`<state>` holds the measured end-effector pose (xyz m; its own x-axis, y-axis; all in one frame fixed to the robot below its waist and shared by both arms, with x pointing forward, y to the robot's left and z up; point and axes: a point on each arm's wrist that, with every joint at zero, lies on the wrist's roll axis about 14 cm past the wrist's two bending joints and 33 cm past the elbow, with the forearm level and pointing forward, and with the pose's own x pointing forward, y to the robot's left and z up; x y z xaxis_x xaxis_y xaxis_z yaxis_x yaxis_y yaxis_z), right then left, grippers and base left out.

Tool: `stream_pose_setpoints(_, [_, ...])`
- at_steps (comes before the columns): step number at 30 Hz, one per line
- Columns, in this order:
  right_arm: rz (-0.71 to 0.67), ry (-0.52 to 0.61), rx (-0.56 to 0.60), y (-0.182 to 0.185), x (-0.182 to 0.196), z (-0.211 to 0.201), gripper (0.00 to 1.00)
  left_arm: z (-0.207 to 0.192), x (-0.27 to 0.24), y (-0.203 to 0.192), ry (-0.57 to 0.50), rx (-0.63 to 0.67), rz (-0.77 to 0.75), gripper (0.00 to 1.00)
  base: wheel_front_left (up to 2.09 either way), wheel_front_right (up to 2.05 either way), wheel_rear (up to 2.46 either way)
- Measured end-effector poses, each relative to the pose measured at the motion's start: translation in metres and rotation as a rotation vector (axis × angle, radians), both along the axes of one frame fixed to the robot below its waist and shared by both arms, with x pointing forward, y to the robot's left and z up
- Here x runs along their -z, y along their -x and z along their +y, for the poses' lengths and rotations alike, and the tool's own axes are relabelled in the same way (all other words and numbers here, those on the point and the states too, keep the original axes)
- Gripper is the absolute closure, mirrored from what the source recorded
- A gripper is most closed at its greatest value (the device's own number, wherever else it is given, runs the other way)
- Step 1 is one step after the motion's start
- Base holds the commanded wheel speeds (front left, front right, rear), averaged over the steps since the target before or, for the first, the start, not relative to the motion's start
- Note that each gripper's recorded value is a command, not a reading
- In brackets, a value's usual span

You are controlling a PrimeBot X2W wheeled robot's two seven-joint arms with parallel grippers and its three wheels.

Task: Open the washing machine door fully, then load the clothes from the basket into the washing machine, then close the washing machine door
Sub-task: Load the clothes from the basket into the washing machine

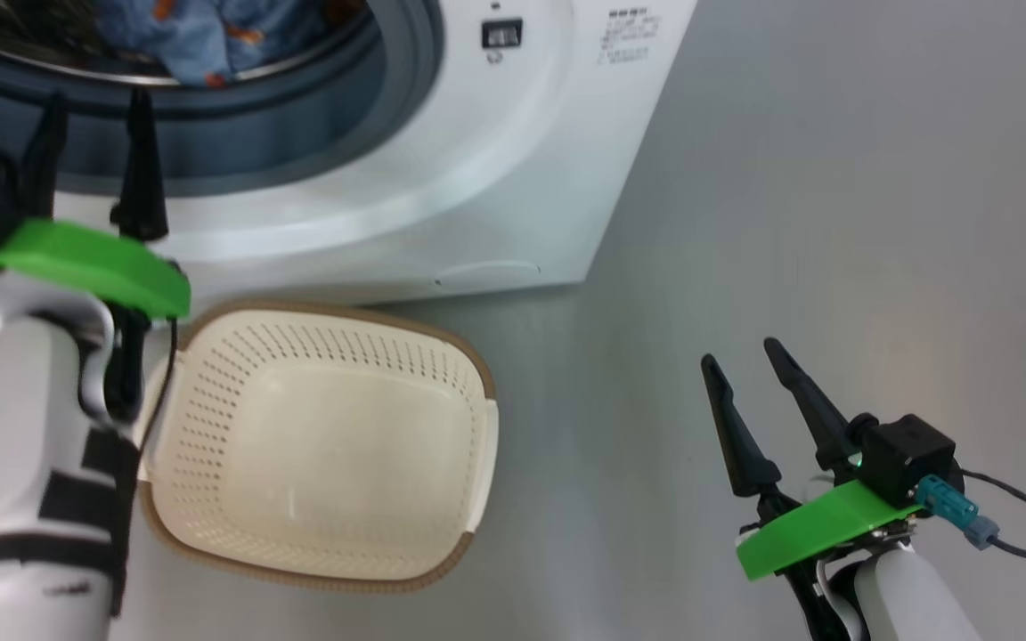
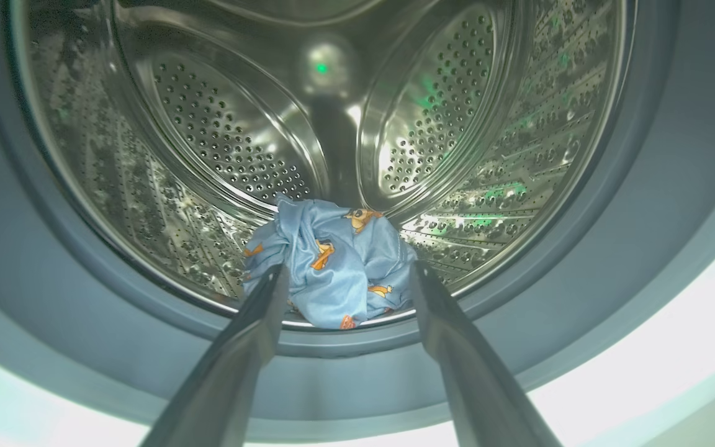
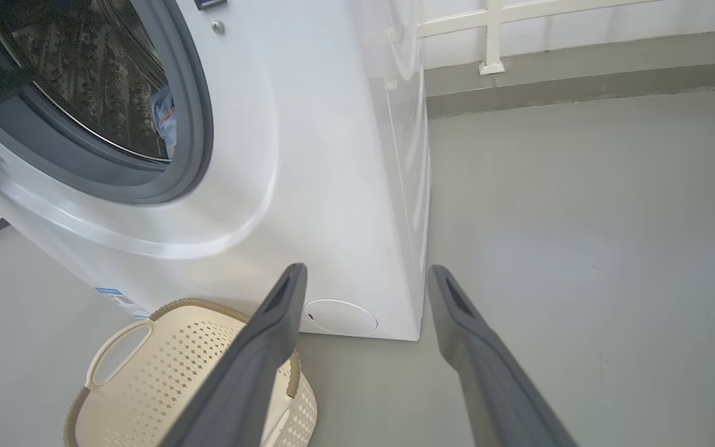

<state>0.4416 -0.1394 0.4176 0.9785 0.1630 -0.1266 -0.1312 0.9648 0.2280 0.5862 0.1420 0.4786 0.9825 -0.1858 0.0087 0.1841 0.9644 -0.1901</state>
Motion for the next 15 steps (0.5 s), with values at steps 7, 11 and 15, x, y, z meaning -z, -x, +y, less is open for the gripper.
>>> stream_pose_setpoints(7, [-0.057, 0.008, -0.018, 0.012, -0.026, 0.006, 0.0, 0.023, -0.026, 0.047, -0.009, -0.056, -0.062, 0.0, 0.0, 0.0, 0.0])
stream_pose_setpoints(11, [-0.095, 0.005, -0.03, 0.016, -0.041, 0.01, 0.0, 0.032, -0.033, 0.074, -0.015, -0.076, -0.078, 0.0, 0.0, 0.0, 0.0])
stream_pose_setpoints(15, [-0.116, 0.005, -0.04, 0.025, -0.051, 0.014, 0.0, 0.039, -0.04, 0.099, -0.012, -0.1, -0.094, 0.0, 0.0, 0.0, 0.0])
